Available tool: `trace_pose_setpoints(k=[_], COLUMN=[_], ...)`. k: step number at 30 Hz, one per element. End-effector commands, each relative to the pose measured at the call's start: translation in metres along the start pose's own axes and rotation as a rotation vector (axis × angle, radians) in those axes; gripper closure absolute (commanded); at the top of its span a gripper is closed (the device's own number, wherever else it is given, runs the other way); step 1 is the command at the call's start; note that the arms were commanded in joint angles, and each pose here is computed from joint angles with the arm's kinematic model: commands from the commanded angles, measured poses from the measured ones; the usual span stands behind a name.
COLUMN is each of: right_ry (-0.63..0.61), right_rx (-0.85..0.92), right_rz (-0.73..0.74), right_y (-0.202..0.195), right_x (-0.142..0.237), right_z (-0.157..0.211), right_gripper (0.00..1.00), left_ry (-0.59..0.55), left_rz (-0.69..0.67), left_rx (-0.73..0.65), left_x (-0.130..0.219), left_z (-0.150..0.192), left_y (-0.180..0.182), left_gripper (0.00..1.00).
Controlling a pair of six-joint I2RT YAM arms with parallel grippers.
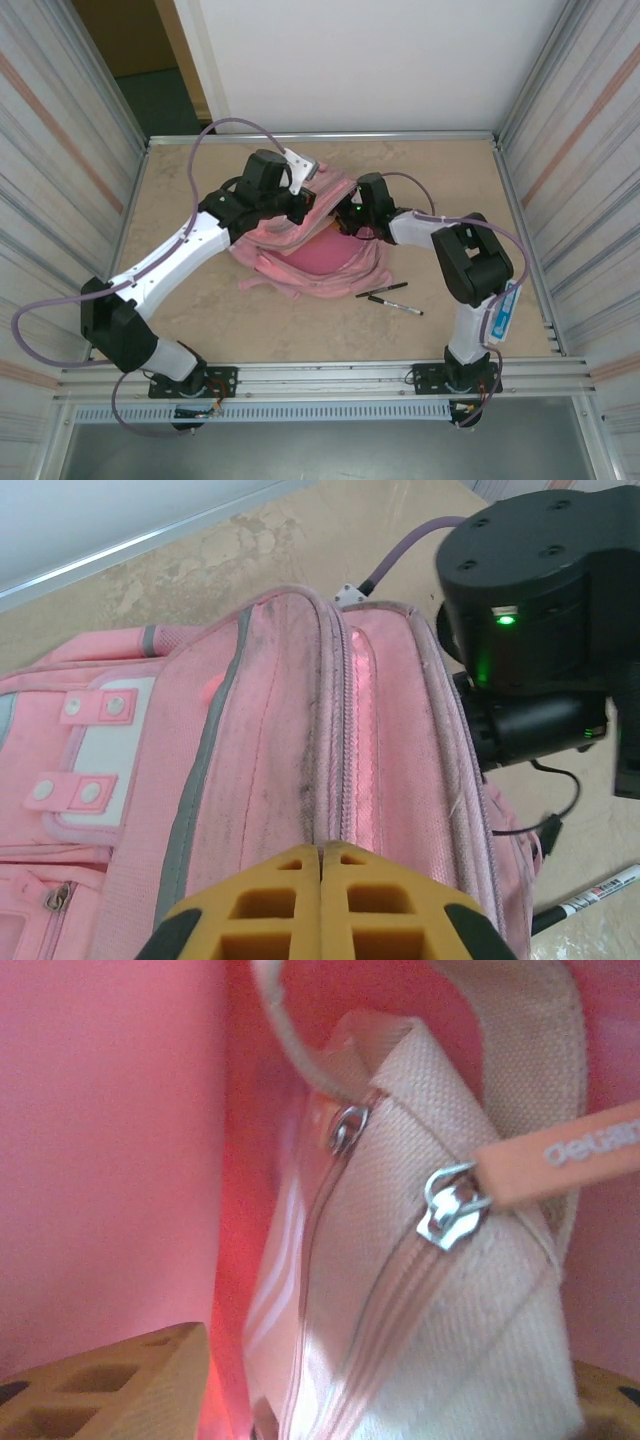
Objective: Pack the student bag
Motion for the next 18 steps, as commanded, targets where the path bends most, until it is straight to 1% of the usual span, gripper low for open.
trace_pose_setpoints(k=[1, 3, 4, 5, 6, 9, 10, 14, 16, 18], right_ry=[0.059, 0.067, 0.057, 0.047, 0.041, 0.070, 0.080, 0.066, 0.046, 0.010], right_rx=[0.090, 0.090, 0.092, 0.101, 0.122, 0.196, 0.204, 0.173, 0.145, 0.106], right_rz=[0.003, 0.020, 0.025, 0.035, 0.038, 0.032, 0.016, -0.058, -0.050, -0.027], right_y=[0.004, -0.002, -0.005, -0.006, -0.005, 0.009, 0.014, 0.029, 0.031, 0.026], right_x=[0.014, 0.015, 0.017, 0.017, 0.017, 0.001, -0.006, -0.037, -0.048, -0.058], right_z=[0.010, 0.017, 0.020, 0.024, 0.025, 0.027, 0.027, 0.027, 0.020, 0.010], right_gripper=[0.42, 0.44, 0.47, 0.60, 0.70, 0.93, 0.98, 0.97, 0.97, 0.98], left_ry=[-0.126, -0.115, -0.112, -0.113, -0.109, -0.108, -0.102, -0.061, -0.060, -0.066], left_rz=[0.048, 0.057, 0.061, 0.068, 0.073, 0.104, 0.117, 0.203, 0.247, 0.253], left_rx=[-0.014, -0.011, -0.008, -0.005, -0.007, -0.018, -0.020, -0.018, -0.035, -0.037], left_x=[0.019, 0.015, 0.014, 0.014, 0.013, 0.010, 0.008, 0.005, 0.007, 0.010], left_z=[-0.022, -0.021, -0.020, -0.021, -0.019, -0.017, -0.016, -0.016, -0.015, -0.012], left_y=[-0.006, -0.005, -0.005, -0.006, -0.006, -0.008, -0.008, -0.013, -0.016, -0.017], left_gripper=[1.00, 1.00, 1.00, 1.00, 1.00, 1.00, 1.00, 1.00, 1.00, 1.00])
Point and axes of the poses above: each hand's point on the last joint's axis, 136 mm out from that joint toward the fingers, its own x axis back along the fingers, its own y axis along the line the jaws close on, z = x × y, the point moved 8 cm from there along x, back along the fingers, and after that the axes turned 7 degrees about x, right-handed, at the moved point
